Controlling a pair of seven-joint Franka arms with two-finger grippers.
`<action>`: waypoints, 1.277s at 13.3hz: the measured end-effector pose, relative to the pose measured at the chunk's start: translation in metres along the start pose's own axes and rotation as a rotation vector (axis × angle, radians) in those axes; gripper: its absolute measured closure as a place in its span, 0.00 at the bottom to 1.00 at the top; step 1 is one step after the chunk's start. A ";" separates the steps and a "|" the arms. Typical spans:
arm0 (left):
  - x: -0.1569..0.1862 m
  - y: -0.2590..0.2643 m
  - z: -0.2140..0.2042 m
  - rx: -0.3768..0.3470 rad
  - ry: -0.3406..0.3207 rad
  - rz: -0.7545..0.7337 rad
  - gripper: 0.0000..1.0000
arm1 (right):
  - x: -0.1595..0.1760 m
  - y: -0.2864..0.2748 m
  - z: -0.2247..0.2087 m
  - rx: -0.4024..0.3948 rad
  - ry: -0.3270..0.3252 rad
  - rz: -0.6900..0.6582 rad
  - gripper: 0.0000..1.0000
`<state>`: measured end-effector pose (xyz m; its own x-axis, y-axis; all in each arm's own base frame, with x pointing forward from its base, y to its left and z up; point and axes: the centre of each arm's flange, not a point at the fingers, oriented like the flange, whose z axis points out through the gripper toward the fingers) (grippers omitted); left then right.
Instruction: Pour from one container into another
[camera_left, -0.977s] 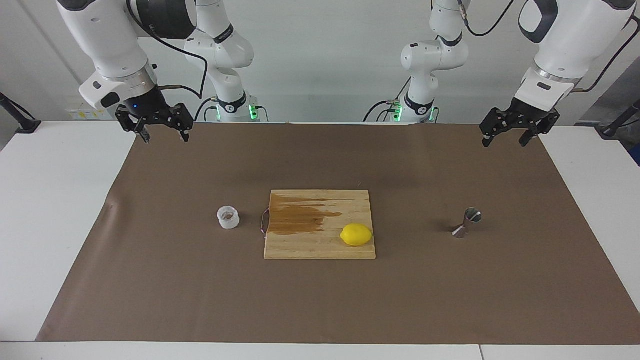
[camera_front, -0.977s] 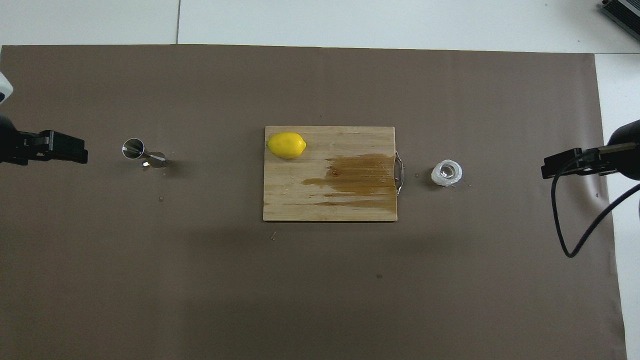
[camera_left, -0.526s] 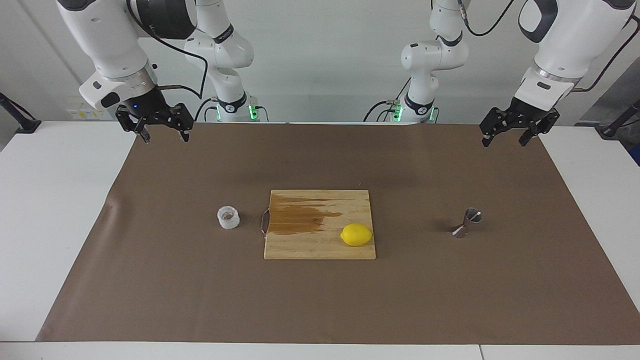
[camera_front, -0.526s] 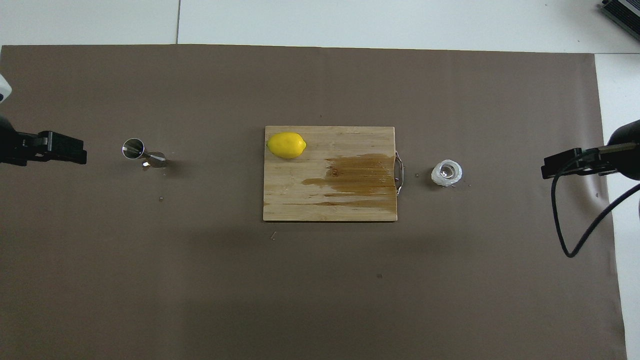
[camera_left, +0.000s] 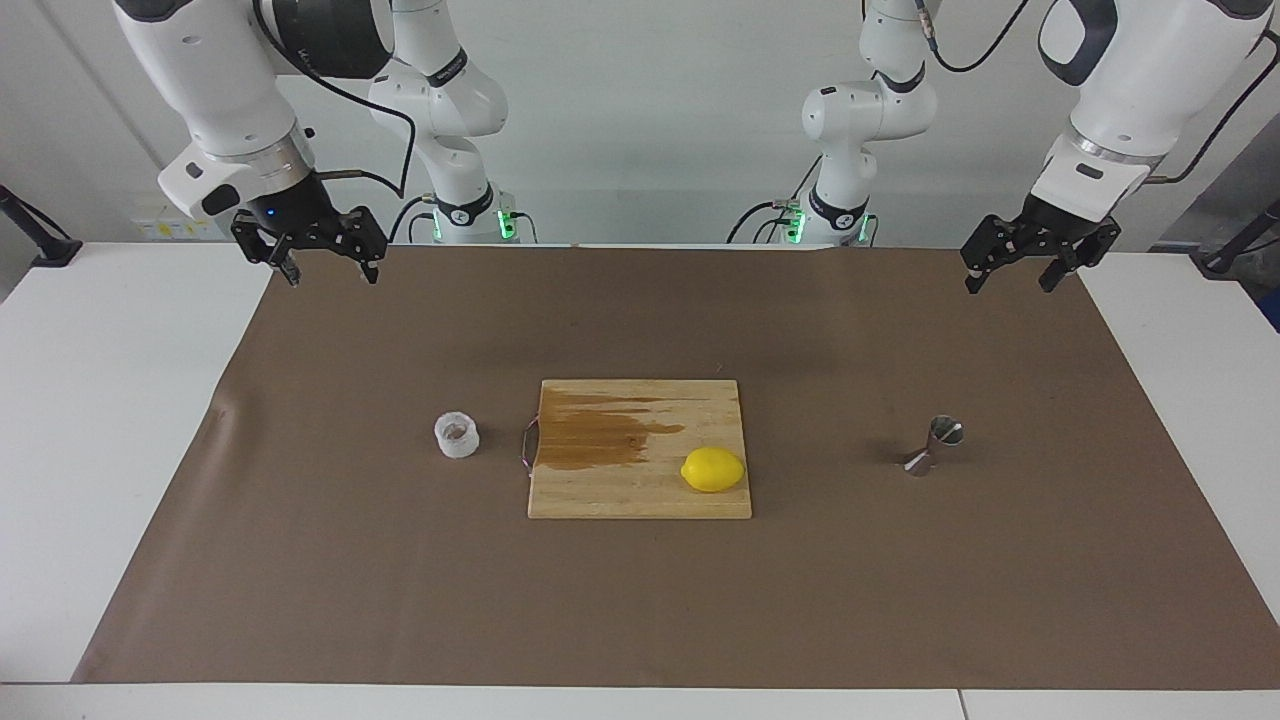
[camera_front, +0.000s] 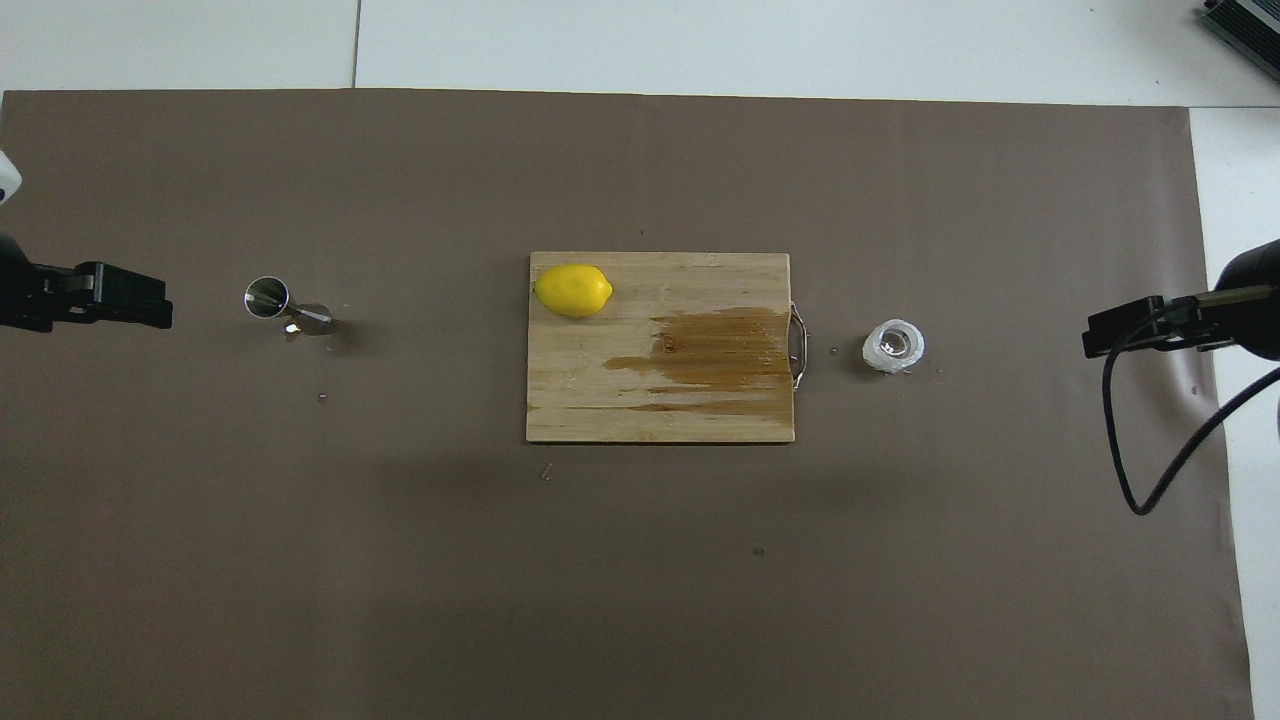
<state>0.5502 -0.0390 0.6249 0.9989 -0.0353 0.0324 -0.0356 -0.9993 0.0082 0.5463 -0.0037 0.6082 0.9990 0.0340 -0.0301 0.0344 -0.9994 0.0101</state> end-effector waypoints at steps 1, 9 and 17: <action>0.000 0.002 0.000 0.000 0.000 0.004 0.00 | 0.000 0.000 0.000 0.000 0.000 0.000 0.00; 0.000 0.006 0.007 -0.016 -0.005 0.003 0.00 | 0.000 0.000 0.000 0.000 0.000 0.000 0.00; -0.004 -0.021 0.038 -0.100 -0.069 -0.146 0.00 | 0.000 0.000 0.000 0.000 0.000 0.000 0.00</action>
<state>0.5480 -0.0185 0.5870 0.9933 0.1063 -0.0446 0.1105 -0.9880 0.1076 0.5463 -0.0037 0.6082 0.9990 0.0340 -0.0301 0.0344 -0.9994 0.0101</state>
